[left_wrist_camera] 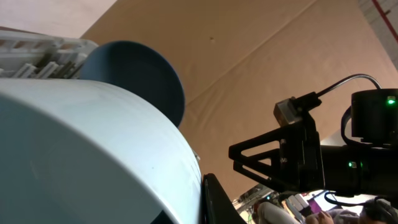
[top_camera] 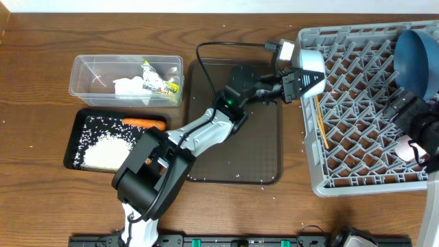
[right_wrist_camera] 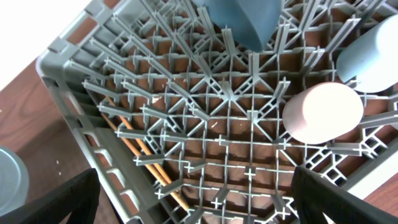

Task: Sort waste into correct bins and load items into the dishwasher rack

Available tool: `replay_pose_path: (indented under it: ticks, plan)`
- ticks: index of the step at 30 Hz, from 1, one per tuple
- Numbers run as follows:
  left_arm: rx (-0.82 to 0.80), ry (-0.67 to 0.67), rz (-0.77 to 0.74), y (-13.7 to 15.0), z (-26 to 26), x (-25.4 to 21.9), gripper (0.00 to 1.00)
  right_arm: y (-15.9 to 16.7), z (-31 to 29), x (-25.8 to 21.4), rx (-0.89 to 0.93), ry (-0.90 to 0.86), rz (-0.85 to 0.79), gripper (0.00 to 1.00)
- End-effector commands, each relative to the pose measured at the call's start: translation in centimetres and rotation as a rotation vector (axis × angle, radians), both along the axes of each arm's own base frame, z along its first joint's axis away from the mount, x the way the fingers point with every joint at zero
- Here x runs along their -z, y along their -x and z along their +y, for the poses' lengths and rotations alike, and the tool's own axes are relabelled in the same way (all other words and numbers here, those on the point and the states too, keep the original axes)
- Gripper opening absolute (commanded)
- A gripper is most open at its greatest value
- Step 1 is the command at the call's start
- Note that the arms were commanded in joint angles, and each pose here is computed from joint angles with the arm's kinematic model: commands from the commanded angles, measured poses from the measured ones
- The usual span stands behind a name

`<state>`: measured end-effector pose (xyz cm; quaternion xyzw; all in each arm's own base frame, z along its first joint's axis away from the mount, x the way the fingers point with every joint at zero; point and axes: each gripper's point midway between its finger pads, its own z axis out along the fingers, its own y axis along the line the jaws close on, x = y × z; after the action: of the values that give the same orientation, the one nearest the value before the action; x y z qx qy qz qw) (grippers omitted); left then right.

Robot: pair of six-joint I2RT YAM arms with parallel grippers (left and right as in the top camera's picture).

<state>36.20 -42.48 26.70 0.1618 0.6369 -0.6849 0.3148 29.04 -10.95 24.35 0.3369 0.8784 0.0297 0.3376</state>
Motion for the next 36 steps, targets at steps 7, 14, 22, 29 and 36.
replay_pose_path:
  ticks: [7,14,22,29,36]
  plan:
    - [-0.024,-0.039,-0.034,-1.7,1.1,0.4,0.06,-0.8,-0.1,1.6,-0.031,-0.021,0.048,0.93]
    - [-0.041,-0.047,-0.016,-1.7,0.4,1.2,0.06,-1.2,-0.2,1.7,-0.031,-0.020,0.047,0.92]
    - [-0.044,-0.040,-0.005,0.0,-3.1,3.9,0.06,-1.0,-0.2,1.9,-0.031,-0.024,0.055,0.92]
    - [0.000,-0.017,-0.054,3.2,-5.9,4.1,0.06,-0.6,0.0,2.1,-0.030,-0.031,0.070,0.92]
    - [-0.008,-0.021,-0.062,3.4,-6.3,4.3,0.06,-0.3,0.1,2.4,-0.031,-0.039,0.087,0.92]
